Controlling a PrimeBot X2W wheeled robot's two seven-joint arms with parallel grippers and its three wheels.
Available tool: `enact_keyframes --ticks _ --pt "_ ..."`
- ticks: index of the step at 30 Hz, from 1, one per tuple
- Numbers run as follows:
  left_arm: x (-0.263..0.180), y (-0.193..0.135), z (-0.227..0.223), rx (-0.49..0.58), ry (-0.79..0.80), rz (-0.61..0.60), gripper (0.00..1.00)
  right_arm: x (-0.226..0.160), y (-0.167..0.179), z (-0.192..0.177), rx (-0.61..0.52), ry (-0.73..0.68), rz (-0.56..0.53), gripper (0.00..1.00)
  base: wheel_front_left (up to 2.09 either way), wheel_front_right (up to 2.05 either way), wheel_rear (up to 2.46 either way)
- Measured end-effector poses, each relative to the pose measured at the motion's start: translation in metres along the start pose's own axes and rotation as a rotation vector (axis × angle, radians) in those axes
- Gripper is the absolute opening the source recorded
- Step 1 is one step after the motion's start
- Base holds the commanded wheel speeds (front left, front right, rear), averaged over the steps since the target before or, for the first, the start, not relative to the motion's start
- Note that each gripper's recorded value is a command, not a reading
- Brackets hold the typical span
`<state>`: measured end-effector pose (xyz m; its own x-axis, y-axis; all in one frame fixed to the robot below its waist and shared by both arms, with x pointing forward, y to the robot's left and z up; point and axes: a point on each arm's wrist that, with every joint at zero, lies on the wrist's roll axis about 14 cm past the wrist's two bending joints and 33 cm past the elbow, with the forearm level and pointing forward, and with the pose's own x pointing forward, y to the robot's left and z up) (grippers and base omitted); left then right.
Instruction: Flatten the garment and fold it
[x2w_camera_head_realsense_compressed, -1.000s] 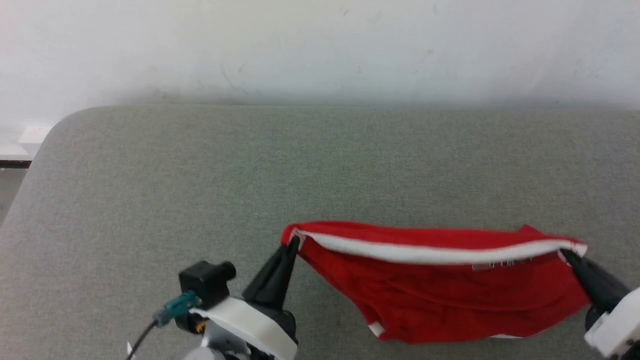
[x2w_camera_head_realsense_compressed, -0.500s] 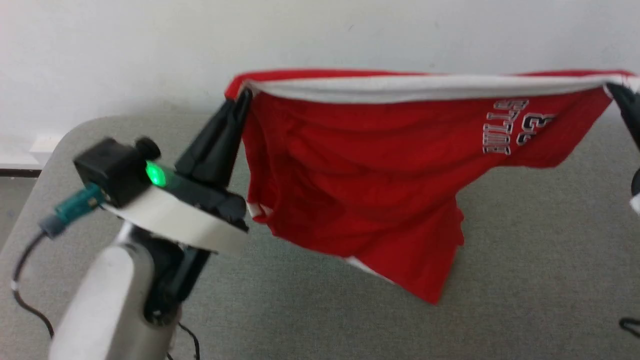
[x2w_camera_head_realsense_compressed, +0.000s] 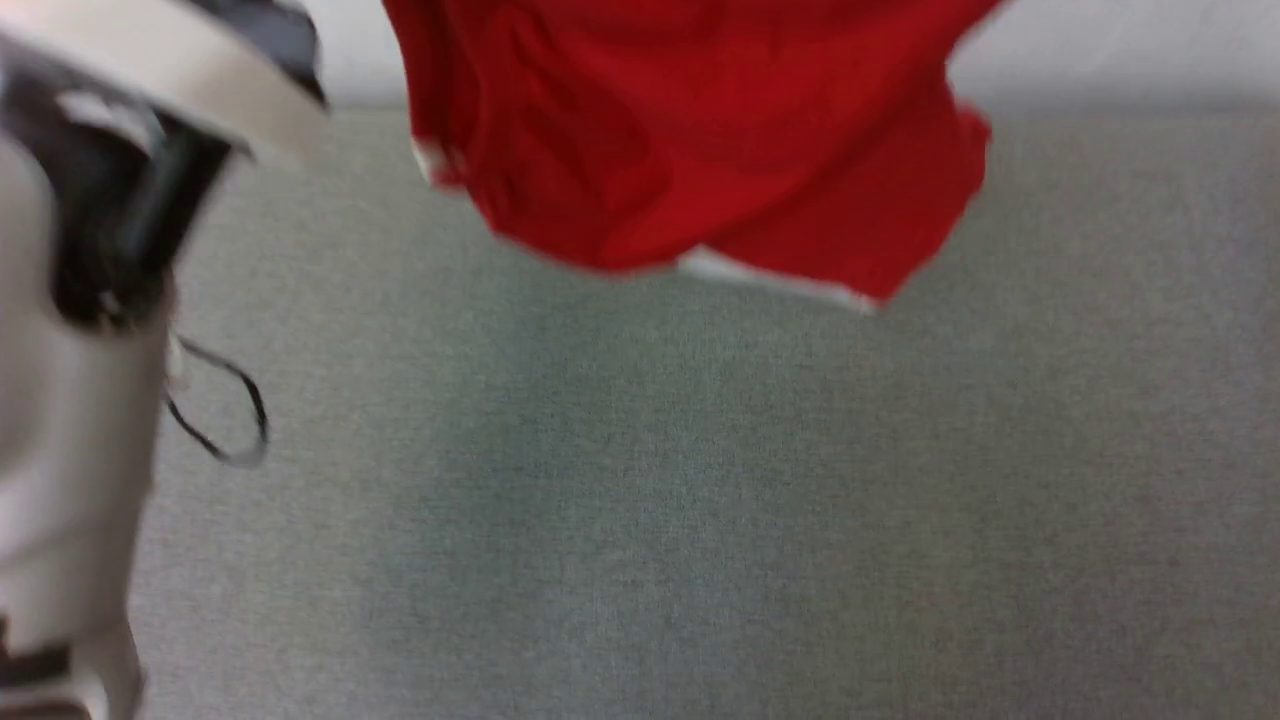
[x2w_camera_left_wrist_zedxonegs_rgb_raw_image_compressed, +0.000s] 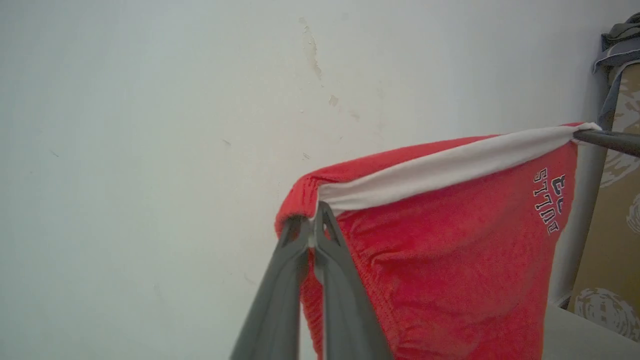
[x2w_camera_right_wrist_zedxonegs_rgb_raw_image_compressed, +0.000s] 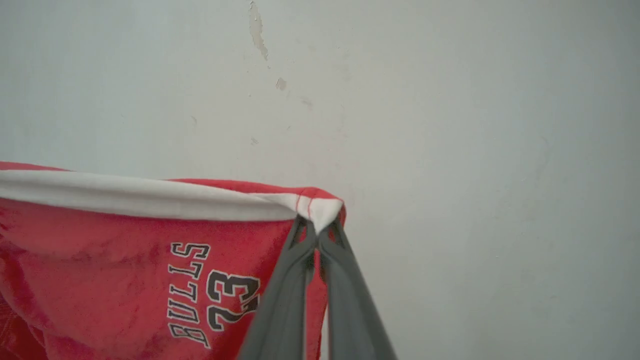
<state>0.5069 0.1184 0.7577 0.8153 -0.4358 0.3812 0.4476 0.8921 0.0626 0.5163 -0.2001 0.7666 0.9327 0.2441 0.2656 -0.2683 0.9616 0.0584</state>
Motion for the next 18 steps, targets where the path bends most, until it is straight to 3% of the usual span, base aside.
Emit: enact_keyframes --ticks 11,18 --pt "0.093 0.059 -0.071 0.009 0.061 0.068 0.0 0.1 -0.031 -0.052 -0.109 0.015 -0.048 0.0 0.0 0.0 0.0" --pt "0.117 0.073 -0.15 -0.043 0.127 0.102 0.0 0.129 -0.047 -0.127 -0.083 0.093 -0.078 0.0 0.0 0.0 0.0"
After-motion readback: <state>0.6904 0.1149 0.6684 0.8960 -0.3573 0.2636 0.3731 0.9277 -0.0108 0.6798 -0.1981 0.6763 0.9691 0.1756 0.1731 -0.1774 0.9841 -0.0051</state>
